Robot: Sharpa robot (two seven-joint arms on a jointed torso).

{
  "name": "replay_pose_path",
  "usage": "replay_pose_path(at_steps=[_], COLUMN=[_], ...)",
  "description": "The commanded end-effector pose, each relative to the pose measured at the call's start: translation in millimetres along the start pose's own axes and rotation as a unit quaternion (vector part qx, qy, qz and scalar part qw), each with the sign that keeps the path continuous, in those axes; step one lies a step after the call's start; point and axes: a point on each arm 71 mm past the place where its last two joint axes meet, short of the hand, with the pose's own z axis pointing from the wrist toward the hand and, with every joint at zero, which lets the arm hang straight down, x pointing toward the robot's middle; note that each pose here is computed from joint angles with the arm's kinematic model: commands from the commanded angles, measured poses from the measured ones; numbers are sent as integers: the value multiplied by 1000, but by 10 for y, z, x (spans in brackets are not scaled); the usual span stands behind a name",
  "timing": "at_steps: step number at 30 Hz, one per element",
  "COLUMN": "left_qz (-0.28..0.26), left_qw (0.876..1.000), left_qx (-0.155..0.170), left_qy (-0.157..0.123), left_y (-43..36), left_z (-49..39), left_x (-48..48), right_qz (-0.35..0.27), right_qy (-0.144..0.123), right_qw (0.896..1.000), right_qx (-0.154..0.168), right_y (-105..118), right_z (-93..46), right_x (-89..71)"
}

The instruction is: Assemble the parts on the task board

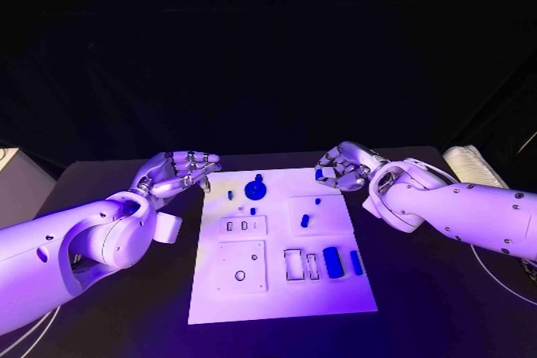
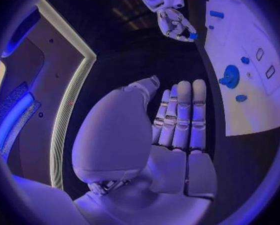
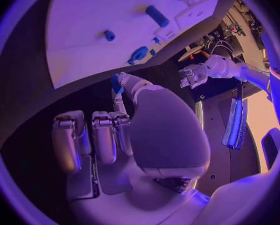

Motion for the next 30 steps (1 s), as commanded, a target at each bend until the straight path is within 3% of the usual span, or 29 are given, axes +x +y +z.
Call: replay_pose_path(at_steps=[1, 12, 19, 30], left_qz=[-1, 6, 15, 23], left_qw=[1000, 1000, 1000, 999], left_qx=[-1, -13, -22, -30], left_qy=[9, 13, 16, 20], left_y=[6, 34, 47, 59], left_z=[10, 20, 18, 23], left_x=[27, 60, 72, 96], right_qz=[-3, -12, -25, -40], right_qy=[3, 44, 60, 73], right_qw=[1000, 999, 998, 996], right_qx=[13, -17, -18, -25], right_y=[188, 816, 976, 1147], right_z=[4, 5, 6, 38], right_x=[124, 662, 911, 1142])
